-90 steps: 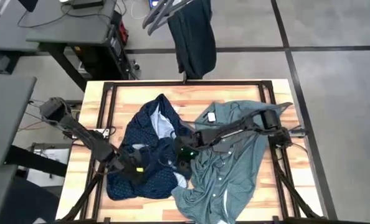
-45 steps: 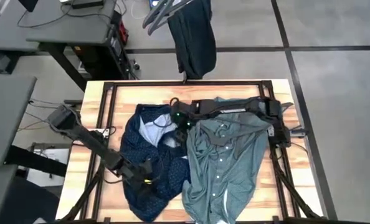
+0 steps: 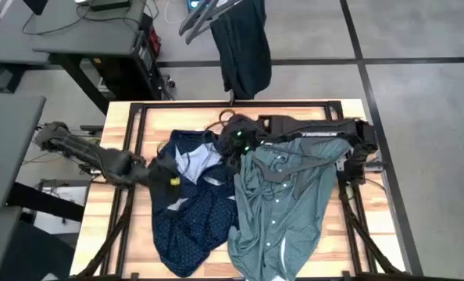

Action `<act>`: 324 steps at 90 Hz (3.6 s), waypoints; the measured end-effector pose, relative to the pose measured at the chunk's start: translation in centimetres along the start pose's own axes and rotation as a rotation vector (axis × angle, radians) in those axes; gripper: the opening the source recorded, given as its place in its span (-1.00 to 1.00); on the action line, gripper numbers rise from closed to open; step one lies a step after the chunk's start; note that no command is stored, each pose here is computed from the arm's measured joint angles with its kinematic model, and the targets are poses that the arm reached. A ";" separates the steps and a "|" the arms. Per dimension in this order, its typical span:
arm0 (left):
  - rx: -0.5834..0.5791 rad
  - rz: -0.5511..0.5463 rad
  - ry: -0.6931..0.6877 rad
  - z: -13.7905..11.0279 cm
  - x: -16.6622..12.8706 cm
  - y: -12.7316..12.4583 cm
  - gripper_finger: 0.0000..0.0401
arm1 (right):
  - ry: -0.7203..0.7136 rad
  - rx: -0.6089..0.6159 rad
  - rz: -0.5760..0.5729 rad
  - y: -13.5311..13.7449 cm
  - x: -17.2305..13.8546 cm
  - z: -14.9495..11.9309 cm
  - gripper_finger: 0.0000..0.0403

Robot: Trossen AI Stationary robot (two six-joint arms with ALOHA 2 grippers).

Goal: Hang clothes
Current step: Hang the blue polo shirt on the rack

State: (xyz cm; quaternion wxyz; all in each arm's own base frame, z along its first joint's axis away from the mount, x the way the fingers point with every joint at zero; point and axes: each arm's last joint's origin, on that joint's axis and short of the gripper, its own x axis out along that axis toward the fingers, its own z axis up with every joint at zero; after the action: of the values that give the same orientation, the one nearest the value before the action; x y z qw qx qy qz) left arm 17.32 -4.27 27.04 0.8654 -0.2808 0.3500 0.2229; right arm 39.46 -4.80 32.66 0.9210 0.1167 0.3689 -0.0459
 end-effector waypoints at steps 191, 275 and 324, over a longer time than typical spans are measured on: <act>0.314 0.018 0.100 6.9 6.6 5.6 -0.25 | 0.448 -0.183 -0.106 -3.8 -8.6 -14.7 -0.70; 0.726 -0.163 -0.299 18.2 0.3 -0.3 -0.25 | 0.050 0.171 0.789 -2.7 -10.9 -9.0 -0.70; 0.883 -0.354 -0.291 18.5 3.9 -1.8 -0.25 | 0.118 0.186 0.867 -1.1 -10.8 -9.3 -0.70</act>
State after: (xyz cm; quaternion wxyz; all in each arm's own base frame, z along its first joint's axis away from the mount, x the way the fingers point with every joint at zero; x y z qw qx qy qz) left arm 29.79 7.00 35.87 0.9661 0.0916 0.2338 -0.0601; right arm 25.22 -3.59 33.40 0.8181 0.3451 0.3322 0.3181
